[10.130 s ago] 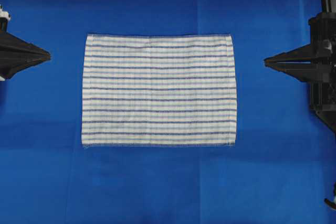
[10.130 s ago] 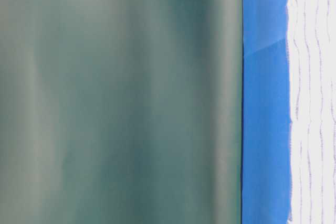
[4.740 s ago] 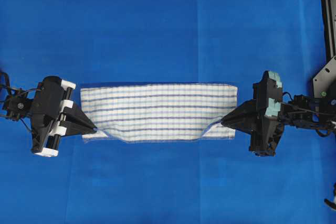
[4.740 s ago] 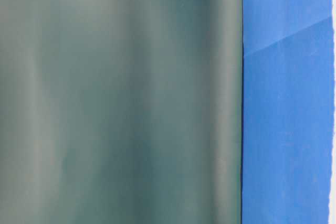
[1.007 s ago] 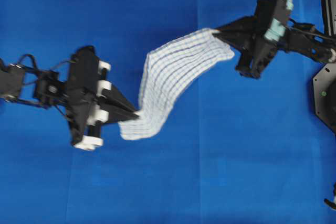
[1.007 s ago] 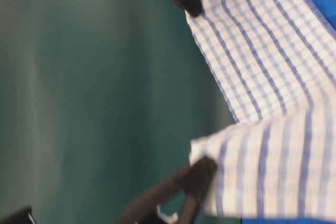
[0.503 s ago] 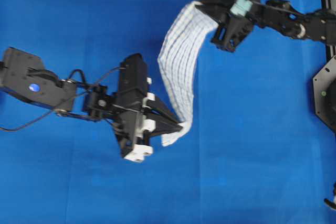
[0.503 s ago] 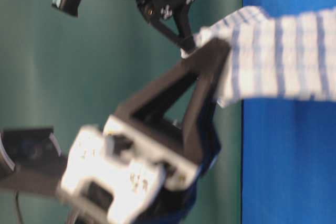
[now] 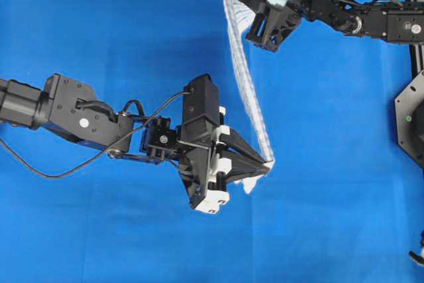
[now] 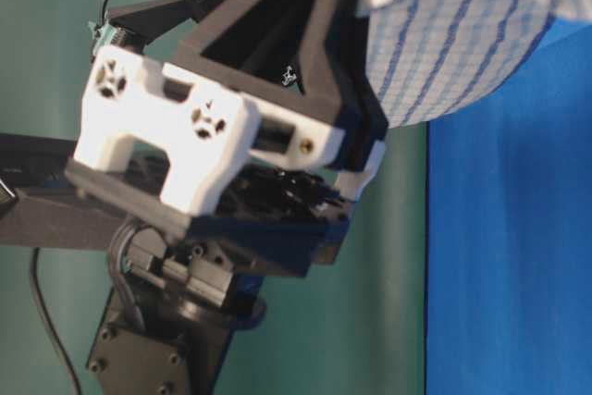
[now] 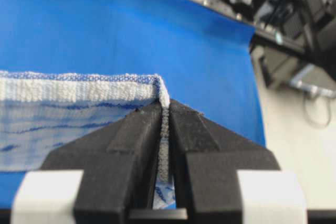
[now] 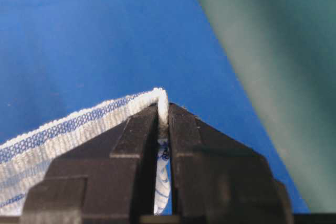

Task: Fold the blue towel.
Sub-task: 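Lift the strip and swing it to a vertical orientation, then lower the strip onto the table lengthwise and release it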

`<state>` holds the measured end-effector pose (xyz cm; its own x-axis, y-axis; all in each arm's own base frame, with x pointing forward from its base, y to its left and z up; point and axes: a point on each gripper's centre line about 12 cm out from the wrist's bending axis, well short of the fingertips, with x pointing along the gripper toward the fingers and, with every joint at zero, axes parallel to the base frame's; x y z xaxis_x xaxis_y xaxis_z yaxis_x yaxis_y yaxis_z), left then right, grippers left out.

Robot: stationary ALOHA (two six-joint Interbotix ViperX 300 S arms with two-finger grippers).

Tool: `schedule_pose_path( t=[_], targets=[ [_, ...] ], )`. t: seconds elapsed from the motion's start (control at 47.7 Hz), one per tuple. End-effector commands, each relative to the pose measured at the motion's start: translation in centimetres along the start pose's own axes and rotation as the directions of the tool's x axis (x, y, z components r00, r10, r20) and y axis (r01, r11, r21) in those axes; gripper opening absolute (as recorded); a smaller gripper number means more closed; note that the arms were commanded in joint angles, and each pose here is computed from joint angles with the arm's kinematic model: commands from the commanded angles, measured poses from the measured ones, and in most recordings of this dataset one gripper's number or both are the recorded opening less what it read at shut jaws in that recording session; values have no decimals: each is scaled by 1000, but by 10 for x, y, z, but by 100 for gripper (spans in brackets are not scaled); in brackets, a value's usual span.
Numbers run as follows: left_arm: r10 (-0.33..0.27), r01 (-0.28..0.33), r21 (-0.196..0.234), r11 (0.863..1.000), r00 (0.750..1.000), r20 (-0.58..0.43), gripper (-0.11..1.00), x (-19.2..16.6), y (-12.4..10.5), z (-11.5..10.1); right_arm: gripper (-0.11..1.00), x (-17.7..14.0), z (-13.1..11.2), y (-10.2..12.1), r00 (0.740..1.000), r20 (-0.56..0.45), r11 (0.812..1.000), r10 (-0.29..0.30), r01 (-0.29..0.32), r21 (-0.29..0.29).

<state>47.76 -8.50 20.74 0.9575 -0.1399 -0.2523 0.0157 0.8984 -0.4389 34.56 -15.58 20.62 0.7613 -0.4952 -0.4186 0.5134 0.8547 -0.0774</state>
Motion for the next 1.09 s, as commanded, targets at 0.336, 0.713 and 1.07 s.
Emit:
schedule_pose_path(
  t=[0.336, 0.713, 1.07],
  targets=[
    [93, -56, -265, 963, 987, 129, 3, -7, 9, -19, -3, 4, 9, -7, 1000, 22, 1000, -19, 19, 7],
    [40, 10, -250, 968, 980, 194, 3, 3, -15, -13, -3, 10, 14, -6, 999, 26, 1000, -18, 18, 10],
    [73, 3, -275, 962, 961, 266, 3, 14, -12, -48, -3, 11, 10, -4, 1000, 3, 1000, -2, 2, 16]
  ],
)
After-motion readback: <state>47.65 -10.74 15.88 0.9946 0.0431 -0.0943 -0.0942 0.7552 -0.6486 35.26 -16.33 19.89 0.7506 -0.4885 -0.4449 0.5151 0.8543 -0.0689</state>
